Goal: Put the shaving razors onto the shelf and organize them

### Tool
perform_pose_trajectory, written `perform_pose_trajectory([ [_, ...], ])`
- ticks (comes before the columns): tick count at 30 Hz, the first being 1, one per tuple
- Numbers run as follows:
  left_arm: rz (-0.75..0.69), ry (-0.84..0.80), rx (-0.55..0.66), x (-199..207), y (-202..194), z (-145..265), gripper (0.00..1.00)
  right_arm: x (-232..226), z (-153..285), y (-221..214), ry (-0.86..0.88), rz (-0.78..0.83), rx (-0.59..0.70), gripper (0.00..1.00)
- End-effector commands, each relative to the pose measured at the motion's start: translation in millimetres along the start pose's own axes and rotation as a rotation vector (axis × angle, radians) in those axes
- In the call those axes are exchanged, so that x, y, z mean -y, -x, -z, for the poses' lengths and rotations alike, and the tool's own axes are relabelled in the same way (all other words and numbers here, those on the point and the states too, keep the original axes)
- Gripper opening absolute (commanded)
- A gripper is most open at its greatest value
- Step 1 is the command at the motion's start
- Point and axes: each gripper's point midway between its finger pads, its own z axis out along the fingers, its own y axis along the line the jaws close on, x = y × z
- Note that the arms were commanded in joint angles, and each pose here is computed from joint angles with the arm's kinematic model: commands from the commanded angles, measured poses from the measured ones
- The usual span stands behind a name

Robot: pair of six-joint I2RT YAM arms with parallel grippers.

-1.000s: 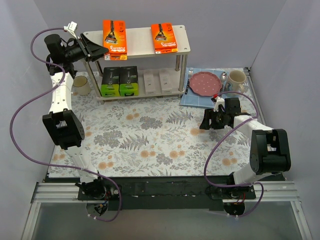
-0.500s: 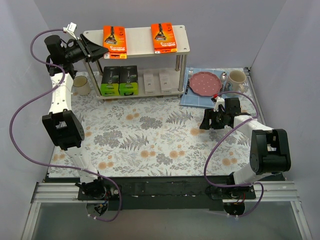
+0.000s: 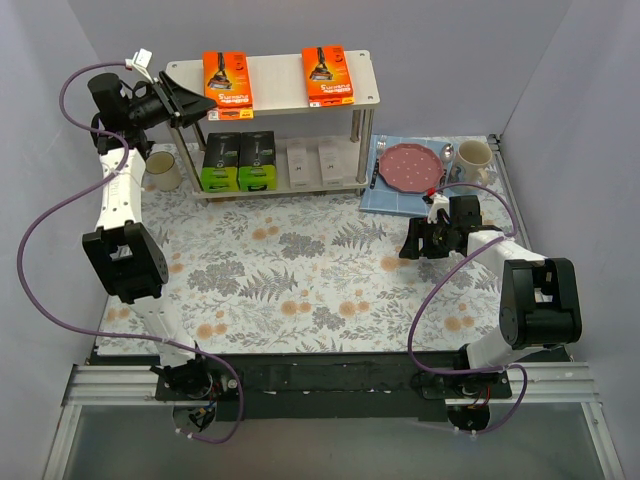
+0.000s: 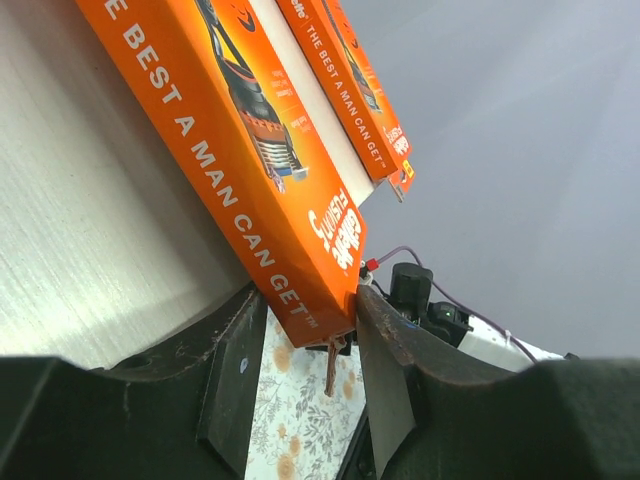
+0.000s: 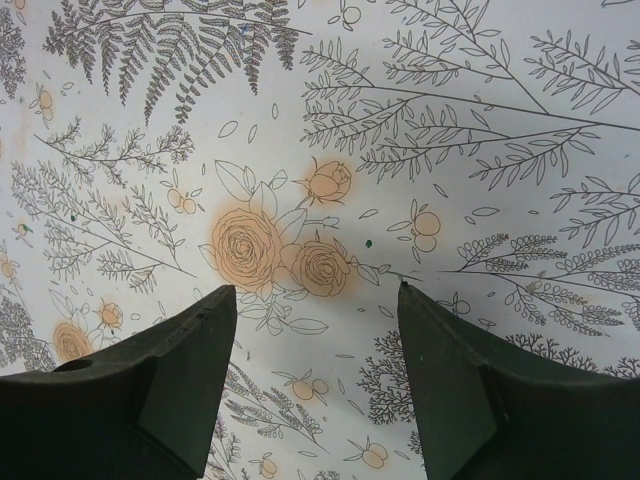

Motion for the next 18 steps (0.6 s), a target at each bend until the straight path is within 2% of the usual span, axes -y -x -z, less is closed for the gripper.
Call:
perform_pose_trajectory([
  [1, 0.08, 0.08, 0.016, -26.2, -1.8, 1.7, 0.38, 1.5, 2.7, 9.2, -0.006, 0.016, 0.038, 0.73],
  [6, 0.002, 0.082, 0.039, -27.3, 19.8, -4.0, 0.38, 1.3, 2.7, 11.2, -0.005, 0.016, 0.038, 0.73],
  [10, 0.013, 0.098, 0.045, -38.5, 21.1, -6.7, 0.4, 1.8, 3.3, 14.0, -0.009, 0.021, 0.044, 0.73],
  [12, 0.012, 0.106, 0.052, -42.5, 21.5, -7.2, 0.47, 2.2, 4.0, 14.0, -0.014, 0.023, 0.047, 0.73],
  [14, -0.004, 0.12, 0.07, -44.0, 24.8, -7.8, 0.6, 2.4, 4.2, 13.0, -0.015, 0.023, 0.047, 0.73],
  [18, -0.056, 0.152, 0.113, -47.3, 34.5, -7.2, 0.69, 2.4, 4.3, 12.3, -0.015, 0.023, 0.049, 0.73],
])
